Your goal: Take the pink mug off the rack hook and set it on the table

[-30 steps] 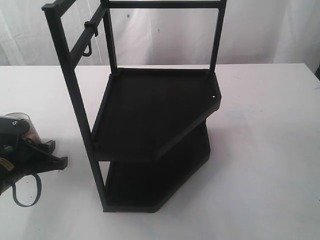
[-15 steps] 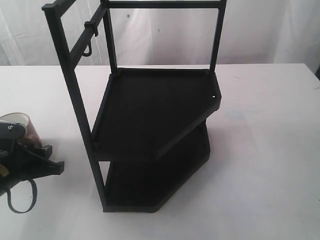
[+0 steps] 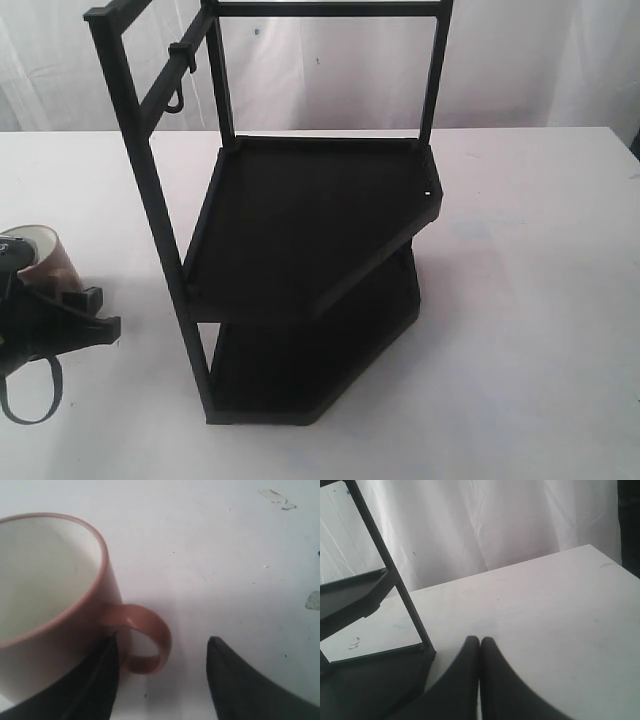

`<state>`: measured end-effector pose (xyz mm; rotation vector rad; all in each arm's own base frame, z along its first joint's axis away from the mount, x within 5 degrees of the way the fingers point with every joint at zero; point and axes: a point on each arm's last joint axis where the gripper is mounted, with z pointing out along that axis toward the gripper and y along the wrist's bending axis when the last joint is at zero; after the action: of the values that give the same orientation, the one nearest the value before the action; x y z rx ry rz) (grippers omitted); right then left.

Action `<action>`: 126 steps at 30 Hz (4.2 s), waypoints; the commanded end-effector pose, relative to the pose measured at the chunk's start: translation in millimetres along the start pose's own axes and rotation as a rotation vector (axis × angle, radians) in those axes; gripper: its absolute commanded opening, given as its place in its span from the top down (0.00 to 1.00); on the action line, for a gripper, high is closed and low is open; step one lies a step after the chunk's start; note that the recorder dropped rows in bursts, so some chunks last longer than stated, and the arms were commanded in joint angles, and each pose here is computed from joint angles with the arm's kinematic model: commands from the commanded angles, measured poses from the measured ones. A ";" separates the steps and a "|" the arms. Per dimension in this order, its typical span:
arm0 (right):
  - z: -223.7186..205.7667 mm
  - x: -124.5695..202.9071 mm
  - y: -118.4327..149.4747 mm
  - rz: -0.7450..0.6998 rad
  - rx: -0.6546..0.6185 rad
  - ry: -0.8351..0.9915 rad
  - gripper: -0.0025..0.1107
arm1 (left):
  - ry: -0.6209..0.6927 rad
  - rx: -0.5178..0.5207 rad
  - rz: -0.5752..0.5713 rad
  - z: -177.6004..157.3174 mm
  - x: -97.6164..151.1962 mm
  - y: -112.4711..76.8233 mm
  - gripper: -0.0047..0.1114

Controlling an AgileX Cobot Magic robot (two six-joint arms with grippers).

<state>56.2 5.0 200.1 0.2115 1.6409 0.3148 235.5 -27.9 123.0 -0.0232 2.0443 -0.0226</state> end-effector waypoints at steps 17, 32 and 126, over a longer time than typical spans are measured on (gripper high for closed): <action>0.0 1.2 -0.6 0.001 0.001 -0.003 0.98 | -0.172 0.073 -0.138 -80.7 -39.5 4.3 0.50; 0.0 1.2 -0.6 0.001 0.001 -0.003 0.98 | -0.300 0.236 -0.135 -207.9 -93.3 4.5 0.96; 0.0 1.2 -0.6 -0.006 0.001 -0.003 0.98 | -0.186 0.237 0.025 -186.6 37.9 12.0 0.96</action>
<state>56.2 5.0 200.1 0.2115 1.6409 0.3148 52.3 -15.6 174.8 0.1491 1.8454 -0.2308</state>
